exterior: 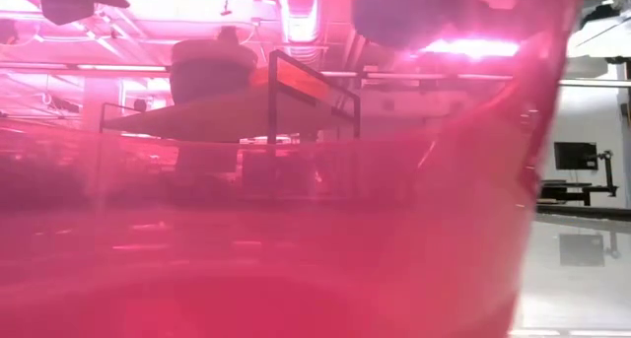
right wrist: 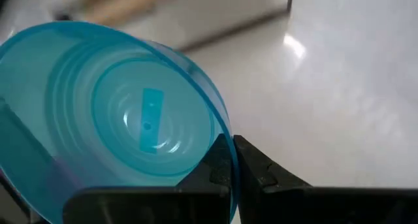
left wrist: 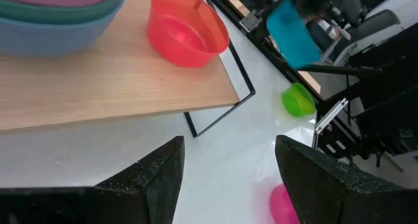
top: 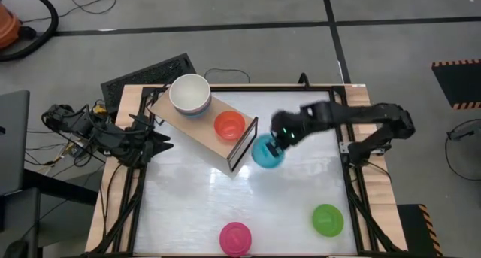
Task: Place and stack bowls onto a shelf
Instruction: Stack the blue transparent bowl on top of the orange transparent bowl on the shelf
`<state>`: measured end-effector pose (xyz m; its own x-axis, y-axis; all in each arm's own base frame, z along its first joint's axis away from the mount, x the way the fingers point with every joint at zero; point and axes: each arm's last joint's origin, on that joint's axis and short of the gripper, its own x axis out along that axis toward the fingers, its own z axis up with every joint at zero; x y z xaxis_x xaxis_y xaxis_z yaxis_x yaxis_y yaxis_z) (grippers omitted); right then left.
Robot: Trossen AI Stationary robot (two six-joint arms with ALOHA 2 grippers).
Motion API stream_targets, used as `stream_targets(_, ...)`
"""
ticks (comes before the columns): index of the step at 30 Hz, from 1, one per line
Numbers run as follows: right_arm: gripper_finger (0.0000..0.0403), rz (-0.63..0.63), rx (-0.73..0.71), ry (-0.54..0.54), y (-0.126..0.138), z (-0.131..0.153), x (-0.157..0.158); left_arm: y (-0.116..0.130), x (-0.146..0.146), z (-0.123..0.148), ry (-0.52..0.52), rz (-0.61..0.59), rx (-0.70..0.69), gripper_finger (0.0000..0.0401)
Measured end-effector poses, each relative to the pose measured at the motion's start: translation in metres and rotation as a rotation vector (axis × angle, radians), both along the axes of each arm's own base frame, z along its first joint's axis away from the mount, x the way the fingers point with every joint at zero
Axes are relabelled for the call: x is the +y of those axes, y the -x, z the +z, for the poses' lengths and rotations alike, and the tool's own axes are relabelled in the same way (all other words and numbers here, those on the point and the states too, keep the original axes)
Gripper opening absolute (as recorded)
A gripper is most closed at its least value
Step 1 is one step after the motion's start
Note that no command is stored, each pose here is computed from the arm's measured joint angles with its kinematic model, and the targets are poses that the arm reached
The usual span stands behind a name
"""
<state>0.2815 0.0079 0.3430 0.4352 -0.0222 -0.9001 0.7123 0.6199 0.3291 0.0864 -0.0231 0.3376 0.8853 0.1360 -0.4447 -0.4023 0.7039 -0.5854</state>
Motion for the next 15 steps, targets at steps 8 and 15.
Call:
stream_targets(8,0.0023,0.062,-0.022,0.110,-0.055,0.034,-0.054,0.000,0.000,0.000,0.008,-0.013,0.006,0.0226)
stream_targets(15,0.0023,0.116,-0.036,0.166,-0.096,0.045,-0.081,0.000,0.000,0.000,0.008,-0.014,0.005,0.0226)
